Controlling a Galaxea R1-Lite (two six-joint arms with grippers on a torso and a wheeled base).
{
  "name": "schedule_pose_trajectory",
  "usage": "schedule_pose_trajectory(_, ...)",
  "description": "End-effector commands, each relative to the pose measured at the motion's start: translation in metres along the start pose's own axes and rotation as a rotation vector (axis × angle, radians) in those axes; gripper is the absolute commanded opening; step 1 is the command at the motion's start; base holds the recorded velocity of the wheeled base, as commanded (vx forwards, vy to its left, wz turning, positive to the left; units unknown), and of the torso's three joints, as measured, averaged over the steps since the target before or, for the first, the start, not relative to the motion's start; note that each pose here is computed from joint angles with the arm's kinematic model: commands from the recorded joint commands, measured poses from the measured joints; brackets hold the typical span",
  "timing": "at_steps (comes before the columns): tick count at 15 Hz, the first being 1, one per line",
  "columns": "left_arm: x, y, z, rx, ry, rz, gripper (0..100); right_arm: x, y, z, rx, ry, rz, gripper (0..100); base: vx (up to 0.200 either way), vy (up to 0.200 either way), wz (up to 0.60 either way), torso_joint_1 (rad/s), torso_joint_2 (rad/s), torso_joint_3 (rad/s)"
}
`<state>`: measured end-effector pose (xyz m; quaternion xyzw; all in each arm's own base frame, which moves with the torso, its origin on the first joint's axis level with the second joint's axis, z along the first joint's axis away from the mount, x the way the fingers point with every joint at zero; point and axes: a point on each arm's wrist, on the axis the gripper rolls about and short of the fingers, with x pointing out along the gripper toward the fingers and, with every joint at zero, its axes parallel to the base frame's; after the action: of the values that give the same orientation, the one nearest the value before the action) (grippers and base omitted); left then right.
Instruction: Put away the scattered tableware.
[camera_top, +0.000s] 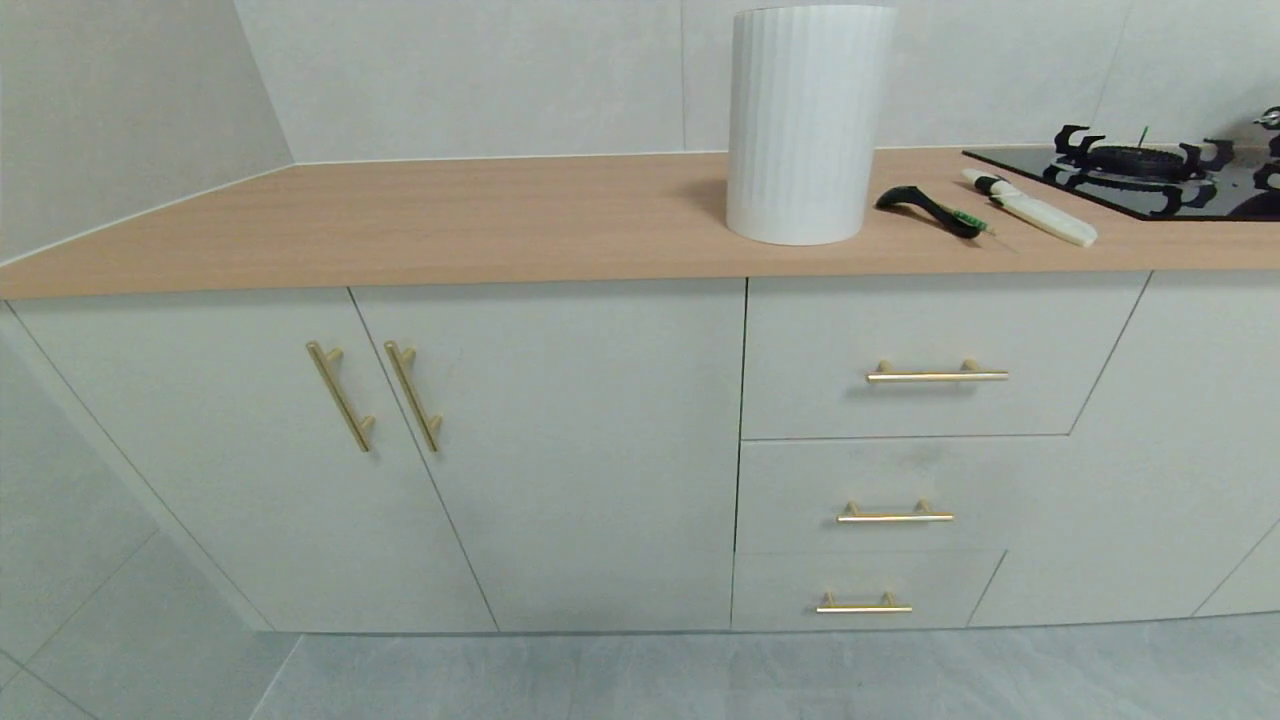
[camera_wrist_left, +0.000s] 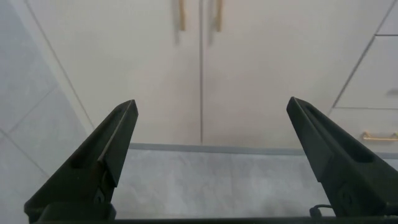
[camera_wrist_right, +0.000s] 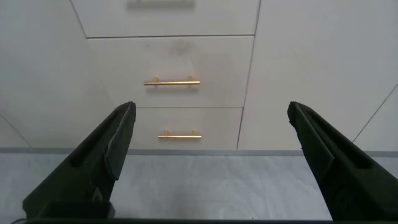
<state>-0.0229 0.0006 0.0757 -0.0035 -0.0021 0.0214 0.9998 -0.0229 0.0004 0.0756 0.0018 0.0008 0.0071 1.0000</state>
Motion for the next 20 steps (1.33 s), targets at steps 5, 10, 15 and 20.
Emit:
schedule_pose_trajectory(5,0.0001,0.0000,0.0001,-0.001,0.001,0.000,100,0.0001,0.0000,0.0000,-0.001,0.002,0.000,100,0.000,0.000,0.00,0.000,0.00,0.000)
schedule_pose_trajectory(10,0.0001,0.0000,0.0001,-0.002,0.001,0.000,100,0.0001,0.0000,0.0000,-0.001,0.002,0.000,100,0.120,0.000,0.00,-0.001,0.00,0.004)
schedule_pose_trajectory(15,0.0001,0.0000,0.0001,-0.002,0.001,0.000,100,0.0001,0.0000,0.0000,-0.001,0.002,-0.002,100,0.000,0.000,0.00,0.000,0.00,0.000)
schedule_pose_trajectory(20,0.0001,0.0000,0.0001,-0.001,0.001,0.000,100,0.0001,0.0001,0.0000,-0.047,0.002,0.000,100,0.000,0.000,0.00,0.000,0.00,0.000)
